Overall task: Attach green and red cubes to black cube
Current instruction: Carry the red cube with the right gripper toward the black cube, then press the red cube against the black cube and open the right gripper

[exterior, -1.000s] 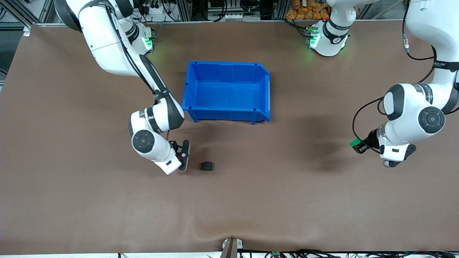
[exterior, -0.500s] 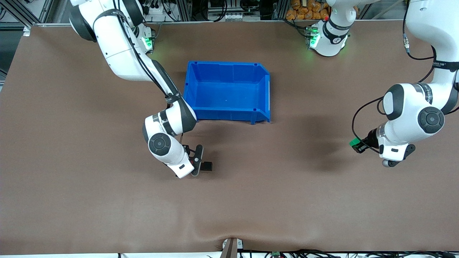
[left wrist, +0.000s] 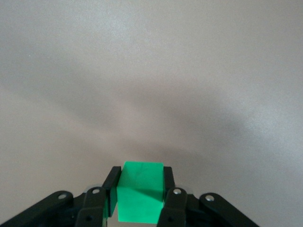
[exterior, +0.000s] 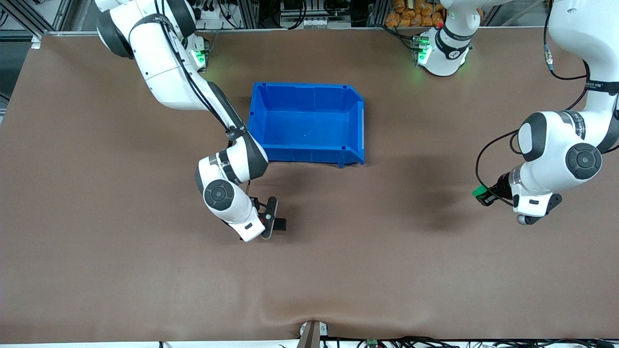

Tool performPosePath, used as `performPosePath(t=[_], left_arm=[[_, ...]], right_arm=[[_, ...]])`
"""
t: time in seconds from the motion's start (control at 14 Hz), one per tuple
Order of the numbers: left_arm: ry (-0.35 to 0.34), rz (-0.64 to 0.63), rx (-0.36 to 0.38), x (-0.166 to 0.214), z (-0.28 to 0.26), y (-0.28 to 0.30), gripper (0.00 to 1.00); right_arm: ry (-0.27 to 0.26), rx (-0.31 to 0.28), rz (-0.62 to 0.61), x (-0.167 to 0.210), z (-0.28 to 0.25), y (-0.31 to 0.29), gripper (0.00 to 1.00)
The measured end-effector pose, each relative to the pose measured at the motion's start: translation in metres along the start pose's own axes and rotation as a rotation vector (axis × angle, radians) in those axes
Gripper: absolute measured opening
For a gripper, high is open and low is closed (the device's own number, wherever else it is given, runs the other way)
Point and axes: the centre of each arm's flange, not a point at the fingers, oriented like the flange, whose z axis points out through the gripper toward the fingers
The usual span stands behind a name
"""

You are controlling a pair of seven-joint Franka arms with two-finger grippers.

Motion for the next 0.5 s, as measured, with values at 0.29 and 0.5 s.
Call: performPosePath(t=[0.29,0.5], left_arm=[[0.000,-0.001,0.000,0.000,0.000,-0.001,0.40],[-0.002,-0.002,0.001,0.000,0.000,-0.001,0.40]], right_arm=[[0.005,-0.007,-0.001,0.011,0.004,-0.001,0.40],[0.003,-0.005,-0.002,0.018,0.010,-0.005,0.40]])
